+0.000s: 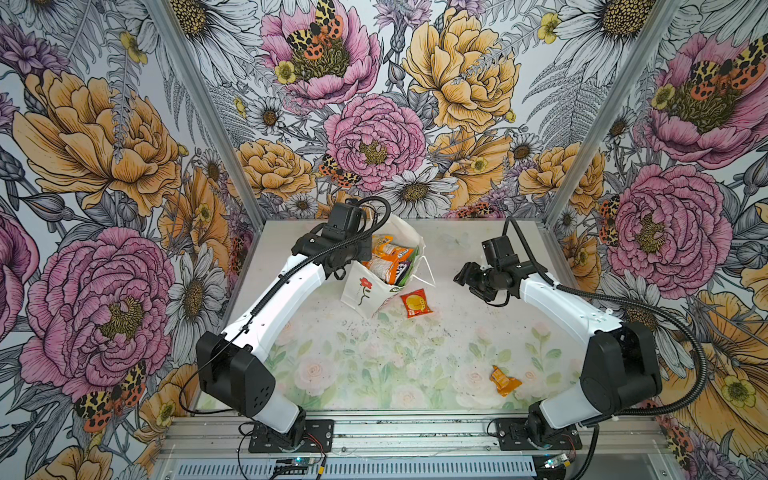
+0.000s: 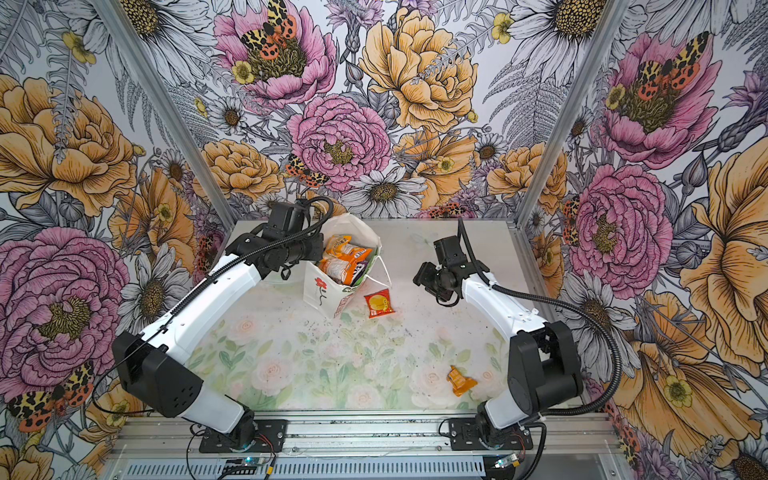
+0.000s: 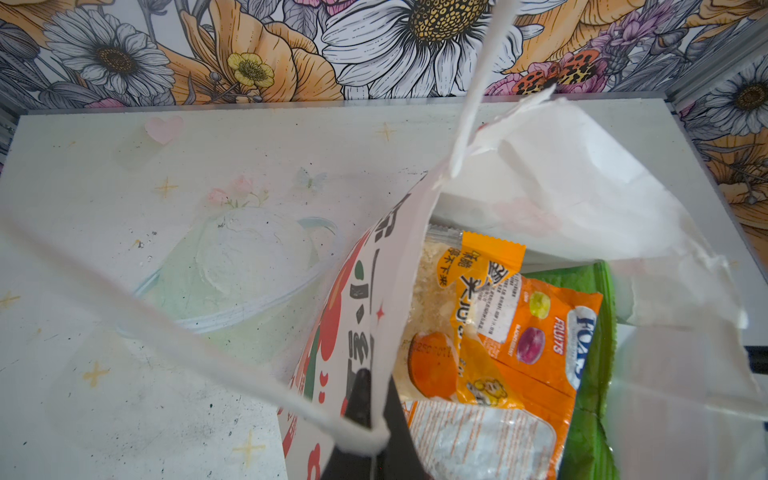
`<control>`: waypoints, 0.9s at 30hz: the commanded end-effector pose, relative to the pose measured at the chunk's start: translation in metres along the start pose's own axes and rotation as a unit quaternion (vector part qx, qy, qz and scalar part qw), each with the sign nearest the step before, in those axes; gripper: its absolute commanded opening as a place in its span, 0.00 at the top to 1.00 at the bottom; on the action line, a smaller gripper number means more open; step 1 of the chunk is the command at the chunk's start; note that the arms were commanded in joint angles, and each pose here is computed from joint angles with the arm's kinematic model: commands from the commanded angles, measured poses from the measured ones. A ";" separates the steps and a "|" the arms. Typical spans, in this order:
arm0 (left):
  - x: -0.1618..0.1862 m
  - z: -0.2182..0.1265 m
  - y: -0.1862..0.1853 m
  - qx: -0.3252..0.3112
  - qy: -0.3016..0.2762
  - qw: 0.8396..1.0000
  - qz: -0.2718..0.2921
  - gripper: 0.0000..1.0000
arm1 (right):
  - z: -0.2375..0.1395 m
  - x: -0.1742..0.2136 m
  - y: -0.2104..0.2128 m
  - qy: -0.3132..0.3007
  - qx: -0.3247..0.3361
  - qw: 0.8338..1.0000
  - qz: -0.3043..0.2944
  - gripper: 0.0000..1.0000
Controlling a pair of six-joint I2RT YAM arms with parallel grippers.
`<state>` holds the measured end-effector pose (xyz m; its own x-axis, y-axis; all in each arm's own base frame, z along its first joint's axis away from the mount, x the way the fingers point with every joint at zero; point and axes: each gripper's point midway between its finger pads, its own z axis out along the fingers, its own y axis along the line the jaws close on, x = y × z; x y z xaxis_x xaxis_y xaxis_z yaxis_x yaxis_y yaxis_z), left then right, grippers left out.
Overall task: Place the snacks into the paper bag
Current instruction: 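Withdraw the right gripper and move it over the red candy packet, then lower the right gripper onto the red candy packet and close on it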
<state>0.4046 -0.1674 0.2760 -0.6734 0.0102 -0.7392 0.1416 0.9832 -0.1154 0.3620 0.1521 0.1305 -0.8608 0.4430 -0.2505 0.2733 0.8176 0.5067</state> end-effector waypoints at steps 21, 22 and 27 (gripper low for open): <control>-0.030 -0.014 0.000 0.010 -0.059 0.998 -0.014 1.00 | 0.092 0.037 0.047 0.106 -0.009 0.992 -0.071 0.50; -0.030 -0.013 0.000 0.010 -0.058 0.998 -0.013 1.00 | 0.095 0.038 0.046 0.109 -0.009 0.991 -0.071 0.51; -0.030 -0.013 0.000 0.010 -0.058 0.998 -0.015 1.00 | 0.106 0.046 0.046 0.129 -0.008 0.989 -0.075 0.55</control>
<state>0.4053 -0.1658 0.2760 -0.6735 0.0074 -0.7392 0.1377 0.9837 -0.1156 0.3735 0.2365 0.0535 -0.9667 0.2375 -0.0953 0.1668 0.8672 0.4691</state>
